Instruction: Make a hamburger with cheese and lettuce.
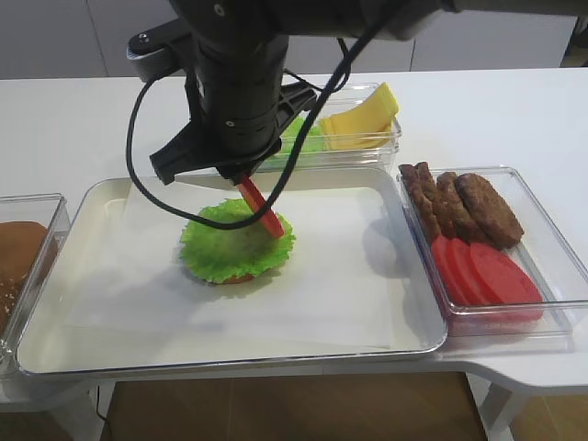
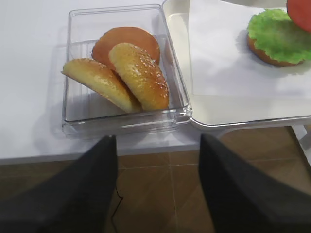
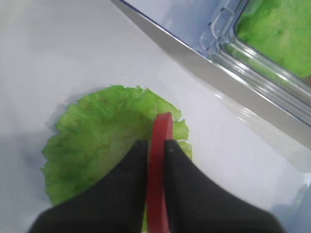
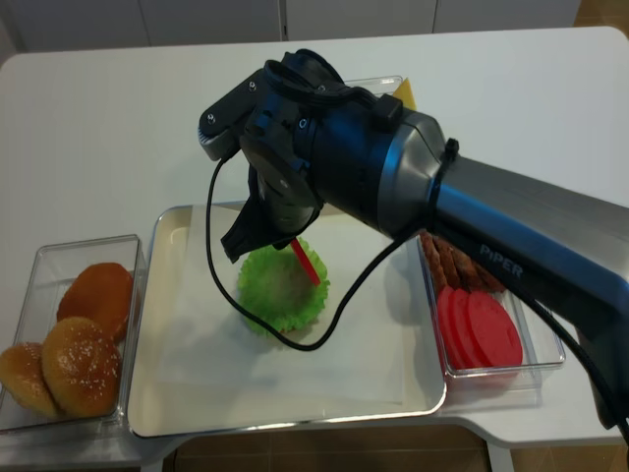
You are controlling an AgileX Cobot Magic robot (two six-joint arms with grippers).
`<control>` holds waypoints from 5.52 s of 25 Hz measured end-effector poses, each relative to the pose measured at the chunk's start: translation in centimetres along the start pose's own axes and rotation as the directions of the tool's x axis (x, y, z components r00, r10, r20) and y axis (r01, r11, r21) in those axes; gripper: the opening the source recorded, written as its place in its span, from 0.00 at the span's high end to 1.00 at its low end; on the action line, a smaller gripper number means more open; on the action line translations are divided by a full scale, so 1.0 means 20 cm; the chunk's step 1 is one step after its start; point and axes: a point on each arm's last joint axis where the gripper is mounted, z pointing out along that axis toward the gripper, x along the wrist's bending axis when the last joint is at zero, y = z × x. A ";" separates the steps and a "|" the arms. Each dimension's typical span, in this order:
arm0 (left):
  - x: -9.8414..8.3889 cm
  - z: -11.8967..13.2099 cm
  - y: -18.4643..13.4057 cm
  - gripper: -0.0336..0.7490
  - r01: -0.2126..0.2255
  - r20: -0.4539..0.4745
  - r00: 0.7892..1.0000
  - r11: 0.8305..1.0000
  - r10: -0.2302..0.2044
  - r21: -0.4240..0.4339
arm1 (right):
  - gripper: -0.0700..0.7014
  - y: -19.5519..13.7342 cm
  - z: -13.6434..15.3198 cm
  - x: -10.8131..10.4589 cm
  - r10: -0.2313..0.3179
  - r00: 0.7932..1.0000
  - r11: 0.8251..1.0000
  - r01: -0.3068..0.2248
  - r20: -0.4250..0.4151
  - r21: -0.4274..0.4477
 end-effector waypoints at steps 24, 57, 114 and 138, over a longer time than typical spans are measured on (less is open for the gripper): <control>0.00 0.00 0.00 0.44 0.000 0.000 1.000 1.000 0.000 0.000 | 0.65 0.00 0.00 0.04 0.059 0.994 0.998 -0.060 -0.095 -0.001; 0.00 0.00 0.00 0.44 0.000 0.000 1.000 1.000 0.000 0.000 | 0.36 -0.20 -0.17 -1.01 0.437 0.898 0.885 -0.440 0.056 0.151; 0.00 0.00 0.00 0.44 0.000 0.000 1.000 1.000 0.000 0.000 | 0.37 -1.93 -1.03 -0.38 0.475 0.878 0.751 -0.370 0.058 -0.547; 0.00 0.00 0.00 0.44 0.000 0.000 1.000 1.000 0.000 0.000 | 0.32 -1.92 -0.90 -0.40 0.475 0.879 0.765 -0.388 0.044 -0.514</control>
